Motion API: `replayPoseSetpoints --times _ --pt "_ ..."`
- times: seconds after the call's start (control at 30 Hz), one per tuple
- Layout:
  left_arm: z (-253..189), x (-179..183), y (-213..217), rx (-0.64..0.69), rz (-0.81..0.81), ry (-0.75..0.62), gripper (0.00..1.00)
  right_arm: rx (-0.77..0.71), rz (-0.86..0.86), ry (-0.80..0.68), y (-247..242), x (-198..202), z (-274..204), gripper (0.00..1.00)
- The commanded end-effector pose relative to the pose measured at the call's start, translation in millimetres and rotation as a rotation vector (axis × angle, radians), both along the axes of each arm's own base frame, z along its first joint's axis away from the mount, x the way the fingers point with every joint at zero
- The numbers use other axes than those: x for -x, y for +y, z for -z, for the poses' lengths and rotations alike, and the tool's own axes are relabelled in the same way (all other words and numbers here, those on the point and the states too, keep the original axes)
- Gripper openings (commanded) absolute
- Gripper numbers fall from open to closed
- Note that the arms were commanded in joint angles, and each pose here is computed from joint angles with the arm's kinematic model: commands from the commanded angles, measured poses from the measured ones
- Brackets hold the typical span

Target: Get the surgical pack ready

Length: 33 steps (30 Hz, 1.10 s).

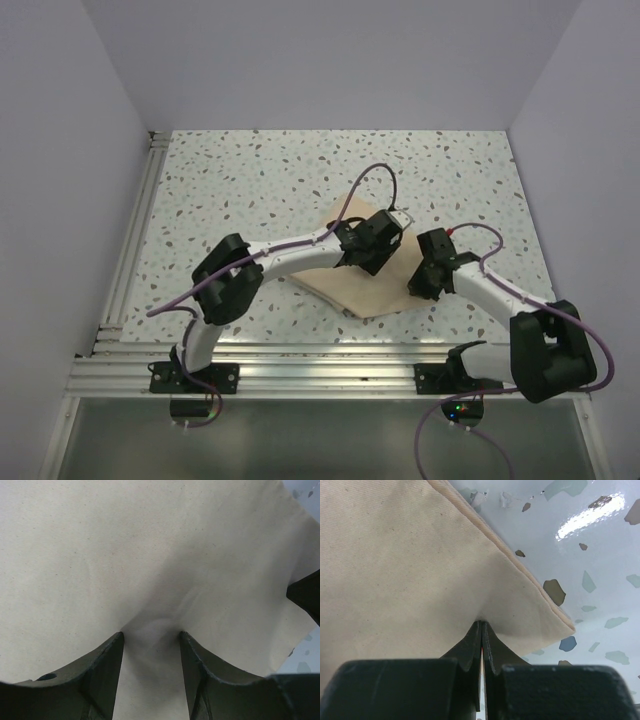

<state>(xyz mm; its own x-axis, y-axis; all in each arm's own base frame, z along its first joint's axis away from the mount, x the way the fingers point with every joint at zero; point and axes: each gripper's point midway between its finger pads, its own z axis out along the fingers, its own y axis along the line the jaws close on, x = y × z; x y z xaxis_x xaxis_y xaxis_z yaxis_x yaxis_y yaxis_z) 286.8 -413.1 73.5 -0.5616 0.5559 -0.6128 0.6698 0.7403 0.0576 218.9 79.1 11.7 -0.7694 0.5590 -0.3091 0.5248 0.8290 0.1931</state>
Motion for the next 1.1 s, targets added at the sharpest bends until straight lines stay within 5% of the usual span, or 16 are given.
replayPoseSetpoints --times 0.0,0.57,0.7,0.8,1.07 --pt "3 7 -6 -0.023 0.049 0.037 0.52 0.091 0.023 0.143 -21 39 26 0.0" --pt "71 4 27 -0.279 -0.1 -0.005 0.32 0.059 0.034 0.107 -17 36 23 0.0" --pt "70 -8 41 -0.333 -0.167 -0.077 0.19 0.035 0.038 0.088 -13 35 22 0.0" --pt "67 -17 50 -0.382 -0.209 -0.137 0.0 0.013 0.026 0.066 -9 31 18 0.0" --pt "15 -29 57 -0.435 -0.239 -0.289 0.0 -0.105 -0.125 -0.13 19 -4 -19 0.0"
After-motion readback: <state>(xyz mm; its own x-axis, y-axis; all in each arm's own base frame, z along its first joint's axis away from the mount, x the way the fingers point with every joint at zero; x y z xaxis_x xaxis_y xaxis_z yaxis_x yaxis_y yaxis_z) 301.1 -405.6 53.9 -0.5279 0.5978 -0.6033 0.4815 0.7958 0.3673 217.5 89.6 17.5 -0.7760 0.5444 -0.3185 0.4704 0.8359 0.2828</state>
